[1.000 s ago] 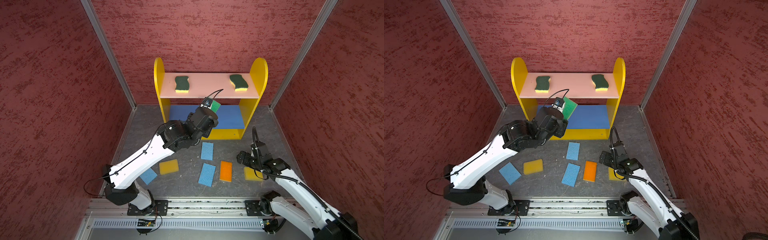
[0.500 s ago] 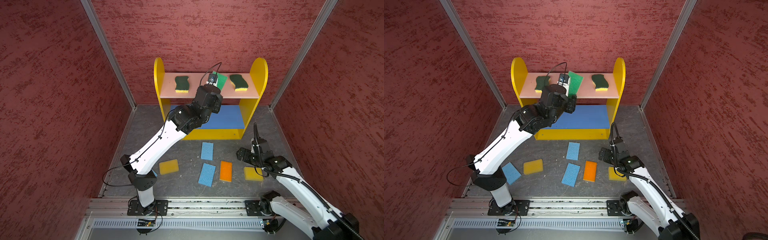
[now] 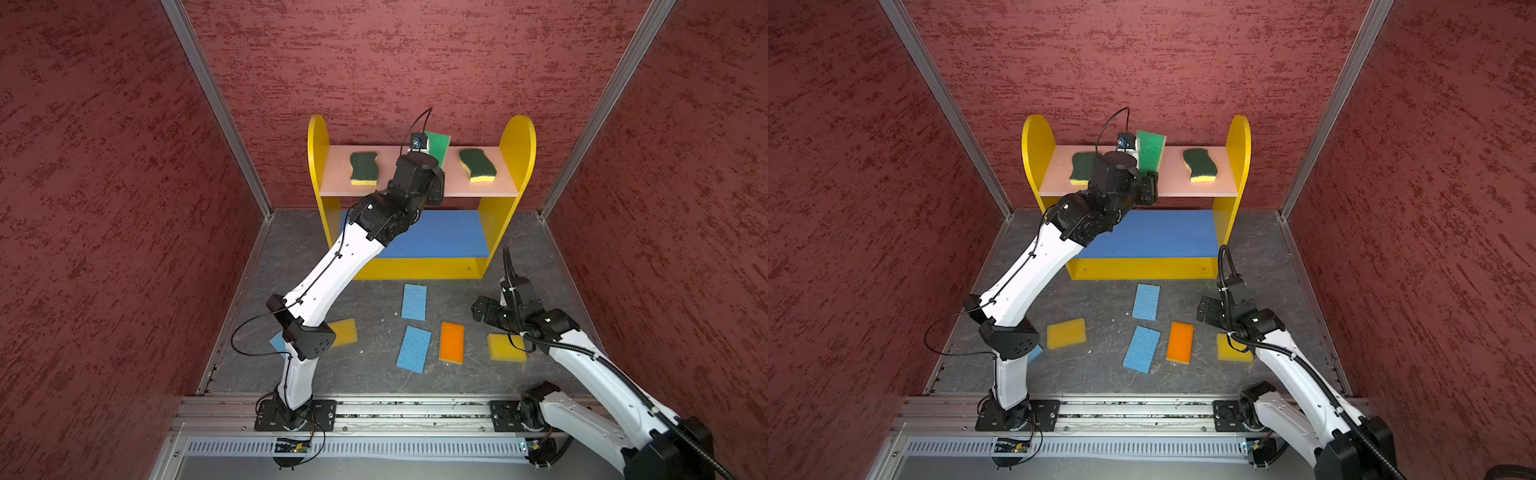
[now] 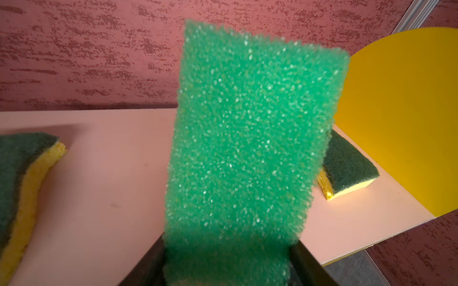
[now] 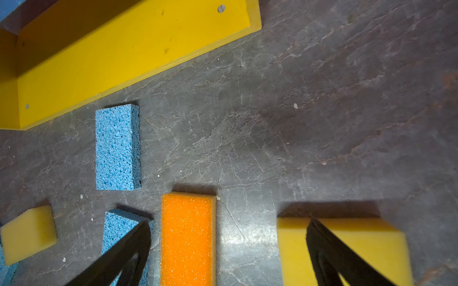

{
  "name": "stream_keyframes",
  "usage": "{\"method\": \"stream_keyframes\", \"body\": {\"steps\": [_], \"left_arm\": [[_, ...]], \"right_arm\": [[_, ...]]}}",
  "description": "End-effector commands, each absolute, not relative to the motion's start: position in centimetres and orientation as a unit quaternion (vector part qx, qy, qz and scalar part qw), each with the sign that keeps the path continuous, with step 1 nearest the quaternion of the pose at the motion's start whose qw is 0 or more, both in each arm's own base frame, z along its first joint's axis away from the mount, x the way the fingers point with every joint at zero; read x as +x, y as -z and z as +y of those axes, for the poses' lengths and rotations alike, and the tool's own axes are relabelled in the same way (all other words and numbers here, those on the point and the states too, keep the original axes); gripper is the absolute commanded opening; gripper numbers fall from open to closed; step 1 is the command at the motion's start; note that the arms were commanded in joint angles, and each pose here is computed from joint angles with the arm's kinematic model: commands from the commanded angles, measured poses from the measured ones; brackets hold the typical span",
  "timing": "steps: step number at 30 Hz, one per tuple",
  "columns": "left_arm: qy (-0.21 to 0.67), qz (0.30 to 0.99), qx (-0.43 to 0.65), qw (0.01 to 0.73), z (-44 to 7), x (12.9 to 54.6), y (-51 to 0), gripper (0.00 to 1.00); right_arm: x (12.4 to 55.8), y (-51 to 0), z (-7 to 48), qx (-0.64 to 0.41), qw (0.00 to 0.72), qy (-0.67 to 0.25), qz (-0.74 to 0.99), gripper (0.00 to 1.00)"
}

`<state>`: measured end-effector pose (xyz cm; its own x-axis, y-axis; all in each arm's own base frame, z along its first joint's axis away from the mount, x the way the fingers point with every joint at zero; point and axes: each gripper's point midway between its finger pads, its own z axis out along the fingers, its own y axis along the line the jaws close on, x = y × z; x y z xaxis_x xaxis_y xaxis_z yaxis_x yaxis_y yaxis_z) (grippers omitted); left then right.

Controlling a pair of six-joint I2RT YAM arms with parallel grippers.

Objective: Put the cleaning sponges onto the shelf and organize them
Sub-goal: 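Lift the bright green sponge with the left gripper up to the pink shelf, then lower the bright green sponge onto the pink shelf and open the left gripper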

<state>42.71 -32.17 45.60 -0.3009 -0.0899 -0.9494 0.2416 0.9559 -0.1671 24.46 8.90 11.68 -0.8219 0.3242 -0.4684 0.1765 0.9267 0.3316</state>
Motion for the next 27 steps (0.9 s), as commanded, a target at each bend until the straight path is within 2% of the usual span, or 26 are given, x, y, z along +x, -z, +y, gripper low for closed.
{"method": "stream_keyframes", "body": {"steps": [1,6,27], "left_arm": [[0.146,0.78,-0.003,0.608,-30.9,42.3,-47.6,0.63],[0.153,0.774,-0.012,0.614,-31.4,42.1,-48.0,0.63],[0.117,0.805,-0.024,0.581,-31.4,43.6,-43.9,0.65]], "right_arm": [[25.3,-12.7,9.3,0.122,0.283,-0.148,0.94,0.99],[25.1,-12.5,9.2,0.117,0.283,-0.147,0.94,0.99],[25.0,-12.1,9.4,0.116,0.28,-0.151,0.941,0.99]]}}
